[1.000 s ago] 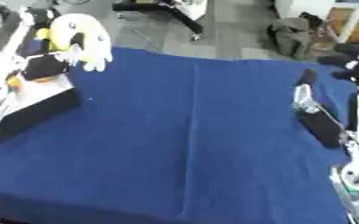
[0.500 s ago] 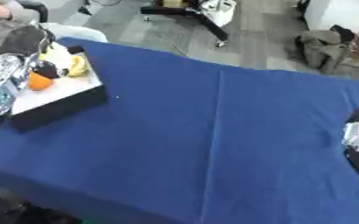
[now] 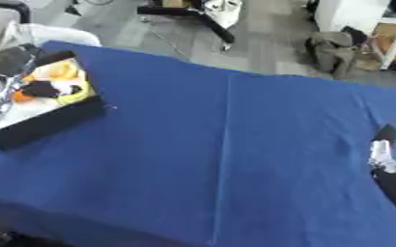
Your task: Pick up the objects with one hand, pass them to the other hand, and then place them into the box on the other side of the table.
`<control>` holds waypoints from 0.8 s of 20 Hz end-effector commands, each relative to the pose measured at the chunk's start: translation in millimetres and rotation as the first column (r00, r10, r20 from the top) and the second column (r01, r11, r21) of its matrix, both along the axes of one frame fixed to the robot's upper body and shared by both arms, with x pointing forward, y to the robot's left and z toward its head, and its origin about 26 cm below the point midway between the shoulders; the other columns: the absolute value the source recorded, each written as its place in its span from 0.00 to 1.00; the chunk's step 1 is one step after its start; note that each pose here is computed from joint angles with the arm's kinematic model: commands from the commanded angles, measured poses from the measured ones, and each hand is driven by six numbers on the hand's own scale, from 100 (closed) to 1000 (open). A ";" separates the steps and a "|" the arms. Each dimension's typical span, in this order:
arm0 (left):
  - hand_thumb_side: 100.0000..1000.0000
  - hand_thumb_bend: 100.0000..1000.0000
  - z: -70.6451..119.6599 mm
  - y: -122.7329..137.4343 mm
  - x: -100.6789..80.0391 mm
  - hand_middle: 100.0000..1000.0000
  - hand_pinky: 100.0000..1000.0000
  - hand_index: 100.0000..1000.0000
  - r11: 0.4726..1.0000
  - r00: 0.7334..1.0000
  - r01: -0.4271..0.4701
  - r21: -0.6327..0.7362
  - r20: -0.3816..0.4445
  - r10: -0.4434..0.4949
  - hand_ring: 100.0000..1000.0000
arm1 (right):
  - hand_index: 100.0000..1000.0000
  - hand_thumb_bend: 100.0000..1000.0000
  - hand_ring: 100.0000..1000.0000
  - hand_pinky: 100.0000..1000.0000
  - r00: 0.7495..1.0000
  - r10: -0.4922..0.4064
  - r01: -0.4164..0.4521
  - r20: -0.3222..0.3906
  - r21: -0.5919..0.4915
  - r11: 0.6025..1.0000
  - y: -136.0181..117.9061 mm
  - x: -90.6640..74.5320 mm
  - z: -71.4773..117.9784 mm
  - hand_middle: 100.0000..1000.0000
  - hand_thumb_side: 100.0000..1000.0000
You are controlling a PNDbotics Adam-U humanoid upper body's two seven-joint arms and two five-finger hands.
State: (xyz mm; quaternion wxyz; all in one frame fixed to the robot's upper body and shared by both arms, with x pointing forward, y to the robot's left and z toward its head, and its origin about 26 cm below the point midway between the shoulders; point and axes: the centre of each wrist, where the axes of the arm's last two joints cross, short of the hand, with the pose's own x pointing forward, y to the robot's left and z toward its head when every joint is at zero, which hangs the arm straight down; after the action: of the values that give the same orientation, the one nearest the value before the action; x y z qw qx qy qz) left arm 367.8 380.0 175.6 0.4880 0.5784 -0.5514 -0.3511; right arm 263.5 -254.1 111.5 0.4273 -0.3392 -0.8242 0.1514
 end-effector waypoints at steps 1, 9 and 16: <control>0.73 0.17 44.2 -34.0 -26.0 0.68 0.91 0.83 0.946 0.939 0.261 -0.191 0.276 -0.204 0.74 | 0.63 0.00 0.77 0.63 1.000 0.010 -0.009 0.009 -0.017 1.000 -2.2 -2.1 5.8 0.73 0.44; 0.86 0.15 15.1 -130.9 -66.0 0.64 0.93 0.81 0.373 0.671 0.735 -0.566 0.527 -0.522 0.71 | 0.66 0.00 0.87 0.68 0.998 0.012 -0.012 -0.054 -0.006 1.000 -11.0 -6.1 0.3 0.82 0.55; 0.95 0.14 -31.2 -182.8 -72.7 0.65 0.95 0.83 0.093 0.599 0.705 -0.703 0.521 -0.608 0.71 | 0.67 0.00 0.96 0.71 0.997 -0.022 0.026 -0.069 0.059 0.998 -18.3 -11.6 -8.4 0.89 0.63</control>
State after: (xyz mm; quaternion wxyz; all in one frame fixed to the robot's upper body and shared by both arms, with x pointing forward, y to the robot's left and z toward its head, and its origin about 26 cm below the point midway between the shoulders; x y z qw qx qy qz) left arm 295.3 205.2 144.5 0.4747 -0.0260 -0.8633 -0.1693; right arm 252.2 -270.8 95.5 0.4795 -0.3302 -0.8010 0.1396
